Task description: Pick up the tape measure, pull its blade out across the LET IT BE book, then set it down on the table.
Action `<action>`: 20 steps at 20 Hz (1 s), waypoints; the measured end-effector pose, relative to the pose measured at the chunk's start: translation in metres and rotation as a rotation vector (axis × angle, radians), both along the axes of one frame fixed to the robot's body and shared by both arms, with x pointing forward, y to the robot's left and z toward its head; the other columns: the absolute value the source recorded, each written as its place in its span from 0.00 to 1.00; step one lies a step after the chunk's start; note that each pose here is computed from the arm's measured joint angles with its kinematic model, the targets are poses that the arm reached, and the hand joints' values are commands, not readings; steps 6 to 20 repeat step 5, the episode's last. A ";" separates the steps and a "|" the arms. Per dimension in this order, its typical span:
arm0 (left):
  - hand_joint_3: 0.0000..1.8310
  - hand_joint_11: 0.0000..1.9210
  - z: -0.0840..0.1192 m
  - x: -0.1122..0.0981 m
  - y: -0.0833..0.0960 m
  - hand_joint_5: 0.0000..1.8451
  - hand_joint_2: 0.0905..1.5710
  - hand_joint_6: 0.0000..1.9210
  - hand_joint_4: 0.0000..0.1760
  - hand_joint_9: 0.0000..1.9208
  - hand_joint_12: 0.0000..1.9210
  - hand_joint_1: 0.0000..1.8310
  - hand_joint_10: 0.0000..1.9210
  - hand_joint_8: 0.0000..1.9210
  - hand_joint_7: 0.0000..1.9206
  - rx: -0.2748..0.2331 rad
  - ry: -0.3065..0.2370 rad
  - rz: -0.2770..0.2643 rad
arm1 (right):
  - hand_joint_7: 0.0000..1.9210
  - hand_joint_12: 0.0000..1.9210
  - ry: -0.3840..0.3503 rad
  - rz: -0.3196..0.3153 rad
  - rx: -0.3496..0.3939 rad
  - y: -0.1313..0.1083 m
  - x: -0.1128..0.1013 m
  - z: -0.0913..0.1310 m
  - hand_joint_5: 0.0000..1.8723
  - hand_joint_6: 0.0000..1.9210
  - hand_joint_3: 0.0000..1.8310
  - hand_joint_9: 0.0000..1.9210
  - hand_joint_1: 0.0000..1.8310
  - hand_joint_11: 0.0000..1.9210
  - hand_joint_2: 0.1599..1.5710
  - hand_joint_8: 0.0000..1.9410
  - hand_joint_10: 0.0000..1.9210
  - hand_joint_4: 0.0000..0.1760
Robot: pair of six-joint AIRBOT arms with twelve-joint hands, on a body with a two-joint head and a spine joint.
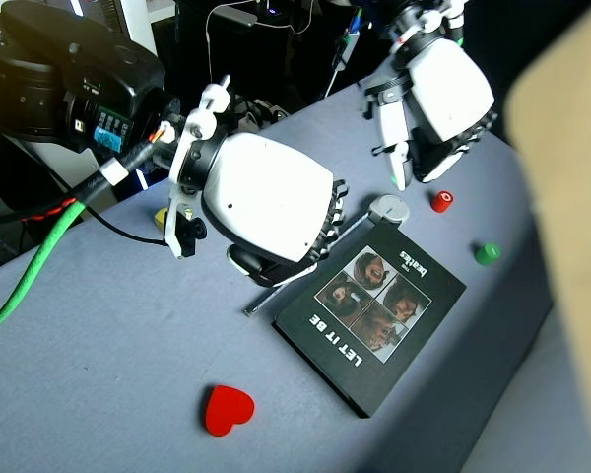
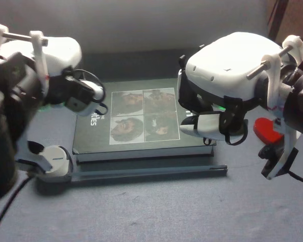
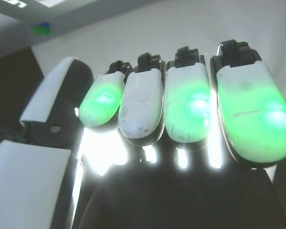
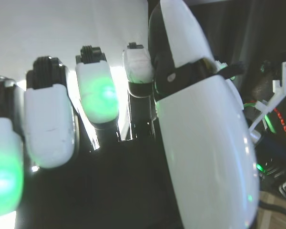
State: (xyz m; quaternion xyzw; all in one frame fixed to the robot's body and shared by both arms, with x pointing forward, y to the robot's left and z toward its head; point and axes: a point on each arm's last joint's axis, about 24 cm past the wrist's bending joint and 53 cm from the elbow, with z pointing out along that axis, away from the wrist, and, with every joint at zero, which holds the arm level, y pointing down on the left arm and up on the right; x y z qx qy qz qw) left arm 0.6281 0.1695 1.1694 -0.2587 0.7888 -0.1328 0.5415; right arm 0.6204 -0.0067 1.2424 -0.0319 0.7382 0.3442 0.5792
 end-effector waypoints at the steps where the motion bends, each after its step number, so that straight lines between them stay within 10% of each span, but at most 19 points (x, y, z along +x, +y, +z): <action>1: 0.00 0.81 -0.001 -0.002 -0.003 0.71 0.87 1.00 0.00 0.78 1.00 0.35 1.00 1.00 0.75 -0.030 0.000 0.012 | 0.75 1.00 0.003 0.000 0.001 0.000 0.000 -0.001 0.63 1.00 0.00 0.86 0.48 0.95 0.80 1.00 1.00 1.00; 2: 0.00 0.82 -0.003 -0.005 -0.007 0.71 0.85 1.00 0.00 0.78 1.00 0.37 1.00 1.00 0.75 -0.035 0.003 0.013 | 0.75 1.00 0.005 -0.002 0.002 0.000 0.000 -0.001 0.63 1.00 0.00 0.86 0.48 0.95 0.80 1.00 1.00 1.00; 3: 0.00 0.83 -0.007 -0.008 -0.011 0.72 0.84 1.00 0.59 0.78 1.00 0.38 1.00 1.00 0.76 -0.037 0.014 0.011 | 0.75 1.00 0.001 -0.001 0.001 0.000 0.000 0.000 0.63 1.00 0.00 0.86 0.49 0.94 0.81 1.00 1.00 1.00; 4: 0.00 0.83 -0.008 -0.011 -0.013 0.73 0.85 1.00 0.92 0.79 1.00 0.38 1.00 1.00 0.77 -0.038 0.019 0.009 | 0.75 1.00 0.001 -0.001 0.000 0.000 0.000 0.000 0.63 1.00 0.00 0.86 0.49 0.95 0.81 1.00 1.00 1.00; 5: 0.00 0.83 -0.007 -0.012 -0.013 0.74 0.86 1.00 0.98 0.79 1.00 0.37 1.00 1.00 0.78 -0.036 0.018 0.007 | 0.75 1.00 0.001 -0.002 0.000 0.000 0.000 0.000 0.63 1.00 0.00 0.86 0.50 0.95 0.81 1.00 1.00 1.00; 20: 0.00 0.83 -0.007 -0.012 -0.013 0.74 0.86 1.00 0.98 0.79 1.00 0.37 1.00 1.00 0.78 -0.036 0.018 0.007 | 0.75 1.00 0.001 -0.002 0.000 0.000 0.000 0.000 0.63 1.00 0.00 0.86 0.50 0.95 0.81 1.00 1.00 1.00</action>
